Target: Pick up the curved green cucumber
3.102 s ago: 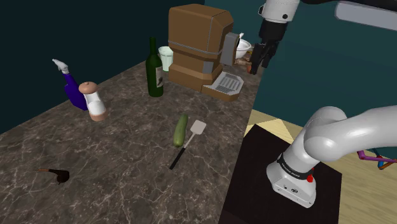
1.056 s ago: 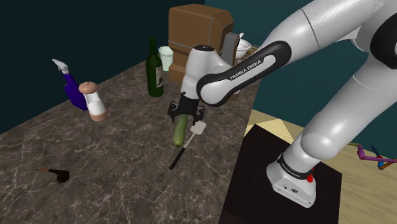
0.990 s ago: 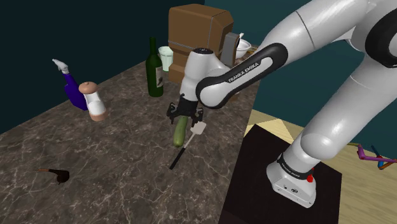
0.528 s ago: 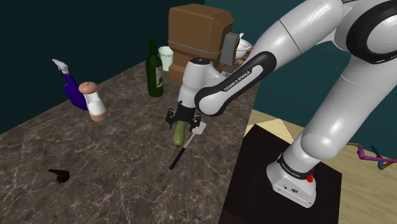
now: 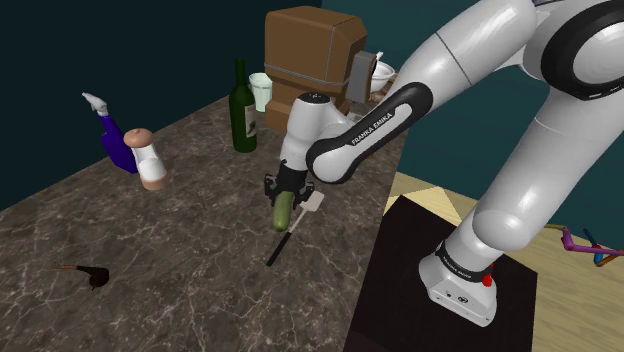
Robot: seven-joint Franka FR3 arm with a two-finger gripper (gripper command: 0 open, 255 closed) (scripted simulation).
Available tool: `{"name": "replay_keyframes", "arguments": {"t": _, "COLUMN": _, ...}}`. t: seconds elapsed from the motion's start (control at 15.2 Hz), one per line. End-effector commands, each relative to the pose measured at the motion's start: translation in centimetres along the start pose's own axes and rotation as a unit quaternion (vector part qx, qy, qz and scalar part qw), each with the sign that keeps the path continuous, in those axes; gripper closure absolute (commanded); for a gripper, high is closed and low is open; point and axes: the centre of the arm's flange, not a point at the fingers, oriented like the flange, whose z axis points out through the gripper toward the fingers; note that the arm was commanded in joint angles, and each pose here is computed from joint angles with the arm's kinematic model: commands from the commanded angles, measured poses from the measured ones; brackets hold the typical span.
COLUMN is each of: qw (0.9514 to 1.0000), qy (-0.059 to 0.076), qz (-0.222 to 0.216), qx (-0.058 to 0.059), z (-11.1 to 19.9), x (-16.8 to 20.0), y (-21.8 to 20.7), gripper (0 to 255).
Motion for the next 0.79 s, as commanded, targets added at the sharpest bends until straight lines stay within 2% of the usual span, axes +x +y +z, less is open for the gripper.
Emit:
{"name": "replay_keyframes", "arguments": {"t": 0.0, "qw": 1.0, "qy": 0.0, "qz": 0.0, "qx": 0.0, "z": 0.0, "x": 0.0, "y": 0.0, "gripper": 255}}
{"name": "replay_keyframes", "arguments": {"t": 0.2, "qw": 1.0, "qy": 0.0, "qz": 0.0, "qx": 0.0, "z": 0.0, "x": 0.0, "y": 0.0, "gripper": 255}}
{"name": "replay_keyframes", "arguments": {"t": 0.73, "qw": 1.0, "qy": 0.0, "qz": 0.0, "qx": 0.0, "z": -4.1, "x": -0.1, "y": -0.6, "gripper": 255}}
